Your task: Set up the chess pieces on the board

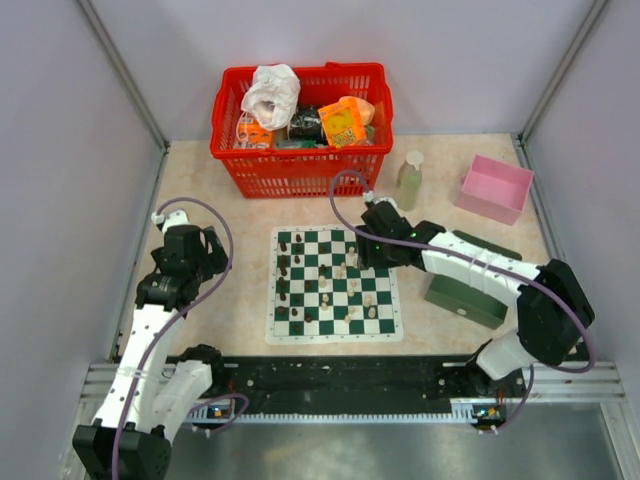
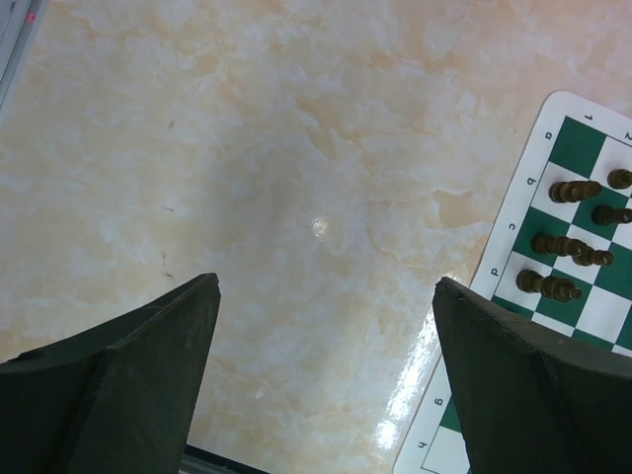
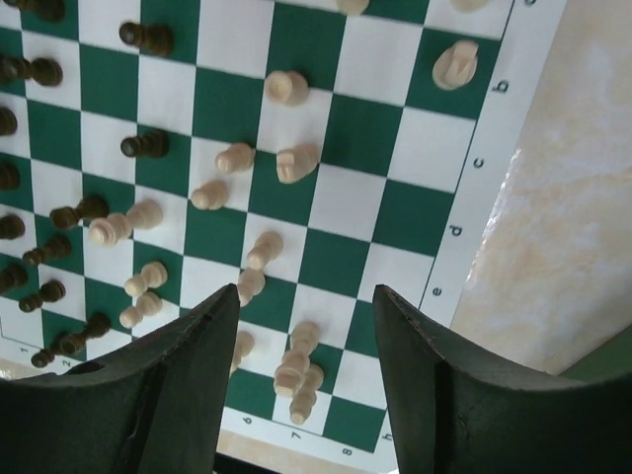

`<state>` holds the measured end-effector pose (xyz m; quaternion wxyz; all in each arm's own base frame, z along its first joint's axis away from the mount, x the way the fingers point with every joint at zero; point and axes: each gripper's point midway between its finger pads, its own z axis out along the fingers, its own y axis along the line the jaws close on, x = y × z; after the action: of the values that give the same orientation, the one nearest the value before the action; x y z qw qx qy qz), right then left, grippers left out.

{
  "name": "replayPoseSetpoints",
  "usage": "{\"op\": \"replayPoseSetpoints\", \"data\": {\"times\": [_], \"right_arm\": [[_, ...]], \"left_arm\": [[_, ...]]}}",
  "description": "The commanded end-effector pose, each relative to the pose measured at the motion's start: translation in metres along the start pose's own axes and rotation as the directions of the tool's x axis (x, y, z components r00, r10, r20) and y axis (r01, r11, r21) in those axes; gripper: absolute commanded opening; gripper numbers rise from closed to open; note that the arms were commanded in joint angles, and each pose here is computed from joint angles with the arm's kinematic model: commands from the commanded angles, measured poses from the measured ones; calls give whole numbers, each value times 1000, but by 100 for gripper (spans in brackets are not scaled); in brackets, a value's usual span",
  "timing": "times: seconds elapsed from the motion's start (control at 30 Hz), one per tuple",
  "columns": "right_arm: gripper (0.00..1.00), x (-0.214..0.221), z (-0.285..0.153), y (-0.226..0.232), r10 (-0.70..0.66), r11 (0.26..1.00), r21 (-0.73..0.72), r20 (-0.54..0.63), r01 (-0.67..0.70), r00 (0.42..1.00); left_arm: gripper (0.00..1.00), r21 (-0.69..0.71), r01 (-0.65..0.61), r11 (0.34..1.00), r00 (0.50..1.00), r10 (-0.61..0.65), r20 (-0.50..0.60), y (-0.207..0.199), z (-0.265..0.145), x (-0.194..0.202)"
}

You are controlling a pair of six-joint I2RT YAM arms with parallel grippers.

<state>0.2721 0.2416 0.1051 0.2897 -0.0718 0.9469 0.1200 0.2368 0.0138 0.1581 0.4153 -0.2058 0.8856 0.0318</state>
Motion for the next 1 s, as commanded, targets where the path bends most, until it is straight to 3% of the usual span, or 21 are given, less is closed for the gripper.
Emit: {"op": "replayPoseSetpoints", "data": {"times": [0.0, 0.47, 0.97], "right_arm": [[57, 15, -17, 10, 31, 999, -39, -18, -31, 999], [57, 80, -50, 14, 26, 994, -100, -116, -38, 993], [46, 112, -24, 17, -49, 998, -46, -199, 41, 979]], "left_arm": [[94, 21, 8, 1000, 1000, -8, 18, -6, 3, -5], [94, 17, 6, 1000, 1000, -6, 12, -6, 4, -4], [94, 21, 7, 1000, 1000, -8, 14, -6, 3, -5]]}}
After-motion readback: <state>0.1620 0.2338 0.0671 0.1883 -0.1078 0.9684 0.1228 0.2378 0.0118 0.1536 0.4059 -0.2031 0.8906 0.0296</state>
